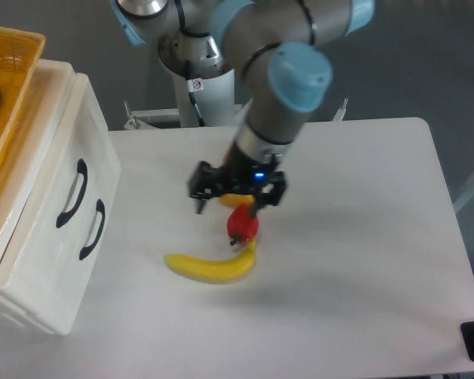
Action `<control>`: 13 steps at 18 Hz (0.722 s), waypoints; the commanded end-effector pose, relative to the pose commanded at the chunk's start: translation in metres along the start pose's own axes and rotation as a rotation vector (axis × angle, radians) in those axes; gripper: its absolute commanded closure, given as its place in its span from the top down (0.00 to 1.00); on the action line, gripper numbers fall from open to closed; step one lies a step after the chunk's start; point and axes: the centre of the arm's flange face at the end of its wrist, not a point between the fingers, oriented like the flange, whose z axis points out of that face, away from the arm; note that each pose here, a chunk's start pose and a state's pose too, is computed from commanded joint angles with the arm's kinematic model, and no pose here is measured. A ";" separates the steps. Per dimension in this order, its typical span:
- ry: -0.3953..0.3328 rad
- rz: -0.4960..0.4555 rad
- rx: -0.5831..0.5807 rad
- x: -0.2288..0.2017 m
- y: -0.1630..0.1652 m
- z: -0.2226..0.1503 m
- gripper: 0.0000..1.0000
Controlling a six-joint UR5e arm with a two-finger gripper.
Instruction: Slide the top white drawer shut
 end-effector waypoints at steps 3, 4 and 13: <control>-0.056 0.078 -0.028 -0.046 0.001 0.003 1.00; -0.083 0.173 -0.058 -0.057 0.001 0.009 1.00; -0.216 0.848 -0.193 -0.183 0.010 0.035 1.00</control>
